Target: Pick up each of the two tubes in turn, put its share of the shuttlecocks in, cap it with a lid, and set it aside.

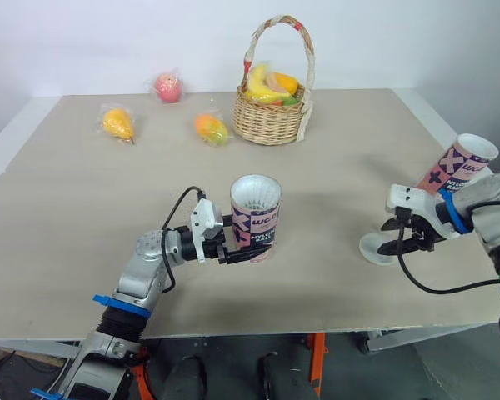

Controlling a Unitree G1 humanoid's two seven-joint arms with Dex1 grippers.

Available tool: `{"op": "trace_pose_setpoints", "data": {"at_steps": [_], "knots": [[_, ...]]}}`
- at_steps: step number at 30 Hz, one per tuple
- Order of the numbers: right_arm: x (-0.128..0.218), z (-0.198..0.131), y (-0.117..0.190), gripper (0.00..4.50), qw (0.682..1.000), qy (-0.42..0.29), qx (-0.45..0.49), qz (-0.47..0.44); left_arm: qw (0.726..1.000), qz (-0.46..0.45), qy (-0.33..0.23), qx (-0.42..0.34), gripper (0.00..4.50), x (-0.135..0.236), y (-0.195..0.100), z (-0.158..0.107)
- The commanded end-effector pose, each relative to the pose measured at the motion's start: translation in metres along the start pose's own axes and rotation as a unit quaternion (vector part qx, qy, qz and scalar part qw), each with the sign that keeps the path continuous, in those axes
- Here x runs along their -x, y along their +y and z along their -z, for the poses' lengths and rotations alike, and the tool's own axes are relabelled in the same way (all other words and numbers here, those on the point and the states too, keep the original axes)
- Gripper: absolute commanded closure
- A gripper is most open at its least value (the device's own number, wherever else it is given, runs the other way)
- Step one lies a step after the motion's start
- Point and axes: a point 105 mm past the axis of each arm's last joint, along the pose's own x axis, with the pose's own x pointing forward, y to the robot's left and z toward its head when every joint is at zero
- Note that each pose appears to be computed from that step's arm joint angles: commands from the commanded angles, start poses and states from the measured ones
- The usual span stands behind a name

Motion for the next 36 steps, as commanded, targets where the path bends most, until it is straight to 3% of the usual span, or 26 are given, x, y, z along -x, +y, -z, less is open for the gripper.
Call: {"op": "trace_pose_setpoints", "data": {"at_steps": [1, 4, 6, 8, 11, 15, 24, 31, 36], "knots": [[0.001, 0.006, -0.004, 1.14, 1.0, 0.019, -0.004, 0.005, 1.0, 0.003, 0.0, -0.008, 1.2, -0.002, -0.003, 0.005], [-0.001, 0.005, -0.001, 1.85, 1.0, 0.02, -0.001, -0.006, 1.0, 0.001, -0.003, 0.01, 1.2, -0.003, -0.005, 0.009], [-0.001, 0.004, 0.0, 2.62, 1.0, 0.024, 0.01, -0.013, 1.0, 0.001, -0.004, 0.015, 1.2, -0.003, -0.007, 0.011], [-0.001, 0.001, 0.002, 3.67, 0.999, 0.022, 0.021, -0.02, 1.0, -0.001, 0.002, 0.014, 1.2, -0.001, -0.007, 0.015], [0.001, -0.006, 0.005, 4.43, 0.999, 0.019, 0.042, -0.024, 1.0, -0.006, 0.004, 0.017, 1.2, 0.001, -0.006, 0.019], [0.008, -0.028, 0.005, 4.43, 0.997, -0.002, 0.076, -0.016, 1.0, -0.008, 0.009, 0.016, 1.2, 0.004, -0.006, 0.023], [0.063, -0.157, 0.052, 4.43, 0.957, -0.195, 0.204, -0.062, 0.999, 0.008, 0.037, 0.005, 1.2, 0.009, -0.01, 0.039], [0.079, -0.216, 0.088, 4.43, 0.92, -0.227, 0.304, -0.095, 0.999, 0.016, 0.04, -0.003, 1.2, 0.008, -0.008, 0.041], [0.067, -0.251, 0.098, 4.43, 0.905, -0.212, 0.359, -0.085, 0.999, 0.018, 0.043, -0.005, 1.2, 0.009, -0.006, 0.042]]}}
